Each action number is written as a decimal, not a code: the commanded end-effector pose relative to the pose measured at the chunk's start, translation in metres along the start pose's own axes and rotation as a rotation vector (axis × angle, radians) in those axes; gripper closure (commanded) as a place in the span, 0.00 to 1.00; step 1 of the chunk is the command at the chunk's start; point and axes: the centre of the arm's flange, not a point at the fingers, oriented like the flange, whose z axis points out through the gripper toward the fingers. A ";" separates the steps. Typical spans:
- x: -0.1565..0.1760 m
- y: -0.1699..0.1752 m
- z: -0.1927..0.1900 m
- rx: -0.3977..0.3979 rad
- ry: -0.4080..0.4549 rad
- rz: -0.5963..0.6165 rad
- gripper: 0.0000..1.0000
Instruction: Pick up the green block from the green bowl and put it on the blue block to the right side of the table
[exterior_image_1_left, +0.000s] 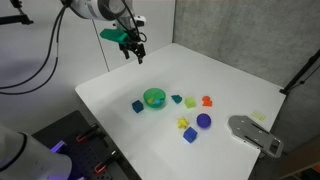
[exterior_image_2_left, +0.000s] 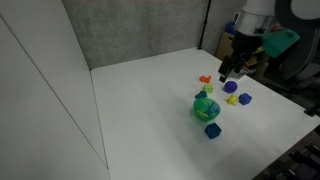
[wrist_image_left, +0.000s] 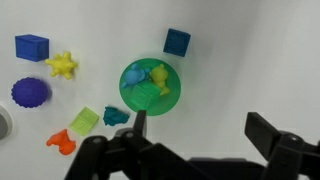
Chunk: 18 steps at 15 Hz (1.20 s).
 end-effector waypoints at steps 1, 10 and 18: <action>0.037 -0.008 0.037 -0.042 -0.018 0.016 0.00; 0.069 -0.008 0.156 -0.140 -0.106 0.075 0.00; 0.103 0.021 0.221 -0.153 -0.185 0.138 0.00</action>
